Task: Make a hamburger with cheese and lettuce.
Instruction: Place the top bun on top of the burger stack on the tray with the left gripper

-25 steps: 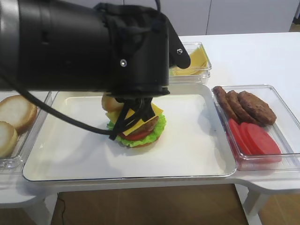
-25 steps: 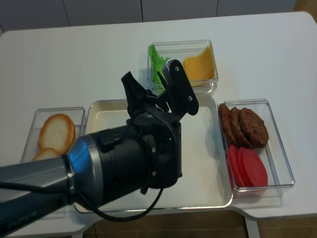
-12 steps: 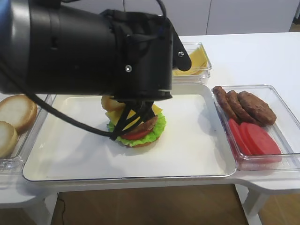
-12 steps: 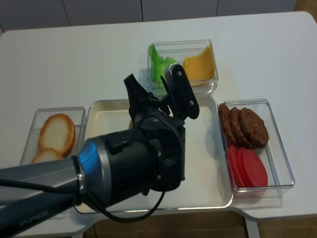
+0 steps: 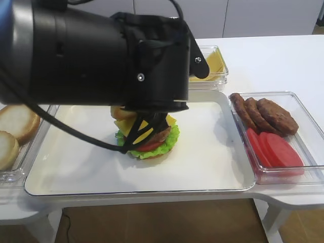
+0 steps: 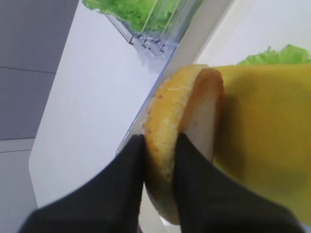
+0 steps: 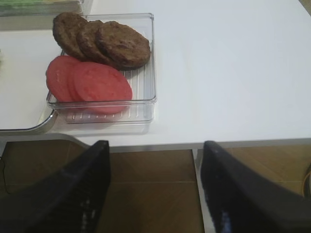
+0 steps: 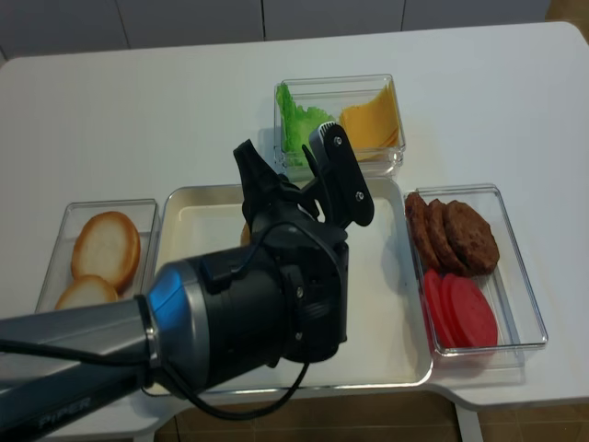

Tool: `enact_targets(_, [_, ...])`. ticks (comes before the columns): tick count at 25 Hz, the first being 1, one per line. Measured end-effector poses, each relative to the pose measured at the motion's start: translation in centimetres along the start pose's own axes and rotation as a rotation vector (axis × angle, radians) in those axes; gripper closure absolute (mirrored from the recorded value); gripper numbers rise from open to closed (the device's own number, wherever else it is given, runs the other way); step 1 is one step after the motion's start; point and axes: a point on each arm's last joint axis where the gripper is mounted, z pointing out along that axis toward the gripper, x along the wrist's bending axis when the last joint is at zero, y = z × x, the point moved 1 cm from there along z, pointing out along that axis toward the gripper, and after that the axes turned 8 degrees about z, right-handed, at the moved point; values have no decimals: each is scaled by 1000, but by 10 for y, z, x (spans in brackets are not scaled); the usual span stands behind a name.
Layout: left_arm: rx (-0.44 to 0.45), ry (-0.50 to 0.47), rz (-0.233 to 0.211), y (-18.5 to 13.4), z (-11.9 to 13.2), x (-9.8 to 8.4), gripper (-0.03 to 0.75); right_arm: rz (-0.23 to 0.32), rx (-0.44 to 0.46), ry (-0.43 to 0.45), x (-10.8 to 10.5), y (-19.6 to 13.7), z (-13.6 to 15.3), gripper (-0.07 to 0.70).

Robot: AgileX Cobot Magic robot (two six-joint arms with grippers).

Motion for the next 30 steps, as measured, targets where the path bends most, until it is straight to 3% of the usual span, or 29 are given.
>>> enact_targets(25, [-15, -25, 4, 2, -6, -7, 545, 0, 0, 0, 0, 0, 0, 185])
enact_targets(30, [-10, -33, -1, 2, -6, -8, 500, 0, 0, 0, 0, 0, 0, 185])
